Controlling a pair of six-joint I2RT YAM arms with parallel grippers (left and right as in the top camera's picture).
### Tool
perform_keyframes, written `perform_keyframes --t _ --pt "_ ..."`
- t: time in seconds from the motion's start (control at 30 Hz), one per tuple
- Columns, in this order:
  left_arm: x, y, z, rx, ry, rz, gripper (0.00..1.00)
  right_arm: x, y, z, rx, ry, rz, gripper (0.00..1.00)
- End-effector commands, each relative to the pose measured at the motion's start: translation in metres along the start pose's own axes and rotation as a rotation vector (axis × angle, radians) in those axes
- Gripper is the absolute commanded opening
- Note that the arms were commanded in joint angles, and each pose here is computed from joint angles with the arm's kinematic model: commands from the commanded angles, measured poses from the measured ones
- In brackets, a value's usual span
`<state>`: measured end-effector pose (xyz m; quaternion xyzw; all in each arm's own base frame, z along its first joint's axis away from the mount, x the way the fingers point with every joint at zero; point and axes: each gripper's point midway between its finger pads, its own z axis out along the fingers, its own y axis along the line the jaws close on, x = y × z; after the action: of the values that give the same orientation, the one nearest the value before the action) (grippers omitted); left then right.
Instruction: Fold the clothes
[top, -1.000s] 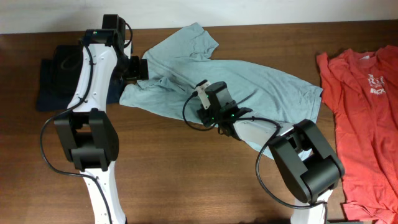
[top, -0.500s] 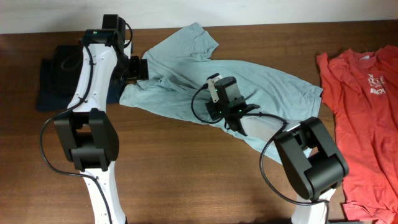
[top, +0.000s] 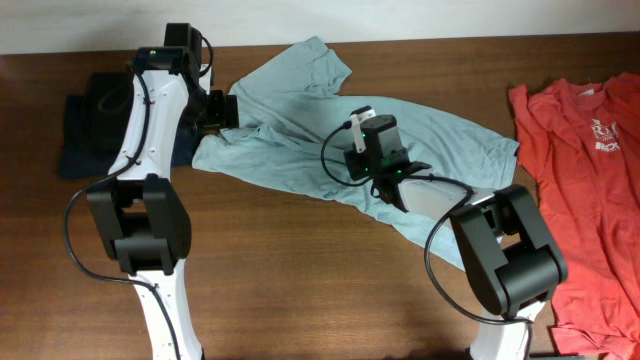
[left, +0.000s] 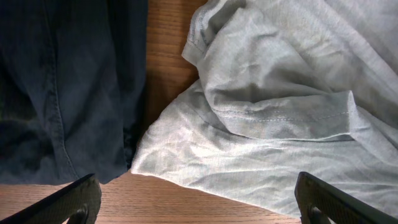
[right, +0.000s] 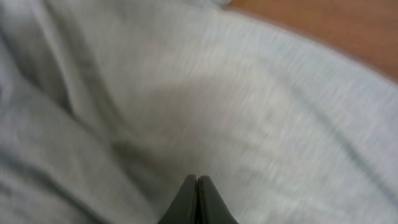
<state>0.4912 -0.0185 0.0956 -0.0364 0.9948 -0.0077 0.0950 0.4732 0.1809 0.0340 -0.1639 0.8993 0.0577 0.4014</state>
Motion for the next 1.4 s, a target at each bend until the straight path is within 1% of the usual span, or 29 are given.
perform_keyframes --t 0.0,0.07,0.17,0.3,0.47,0.7,0.87,1.13,1.37 --pt "-0.005 -0.002 -0.017 0.015 -0.039 -0.005 0.99 -0.012 -0.019 0.003 0.037 -0.051 0.037 0.04" --pt "-0.005 -0.002 -0.017 0.015 -0.039 -0.005 0.99 -0.024 -0.015 0.000 0.003 -0.073 0.037 0.04" --pt "-0.005 -0.002 -0.017 0.015 -0.038 -0.005 0.99 -0.040 0.009 -0.008 -0.126 -0.080 0.029 0.04" --pt "-0.005 -0.002 -0.017 0.015 -0.038 -0.005 0.99 -0.044 0.047 -0.015 -0.271 -0.048 0.006 0.04" --pt "-0.005 -0.002 -0.017 0.015 -0.038 -0.005 0.99 -0.035 0.073 -0.013 -0.306 -0.027 -0.027 0.04" --pt "-0.005 -0.002 -0.017 0.015 -0.038 -0.005 0.99 -0.010 0.079 0.010 -0.301 0.019 -0.032 0.04" --pt "-0.005 -0.002 -0.017 0.015 -0.038 -0.005 0.99 0.002 0.097 0.018 -0.365 0.027 -0.040 0.04" --pt "-0.005 -0.002 -0.017 0.015 -0.038 -0.005 0.99 0.002 0.105 0.017 -0.377 0.034 -0.020 0.04" --pt "-0.005 -0.002 -0.017 0.015 -0.038 -0.005 0.99 -0.027 0.124 -0.004 -0.444 -0.024 -0.040 0.04"
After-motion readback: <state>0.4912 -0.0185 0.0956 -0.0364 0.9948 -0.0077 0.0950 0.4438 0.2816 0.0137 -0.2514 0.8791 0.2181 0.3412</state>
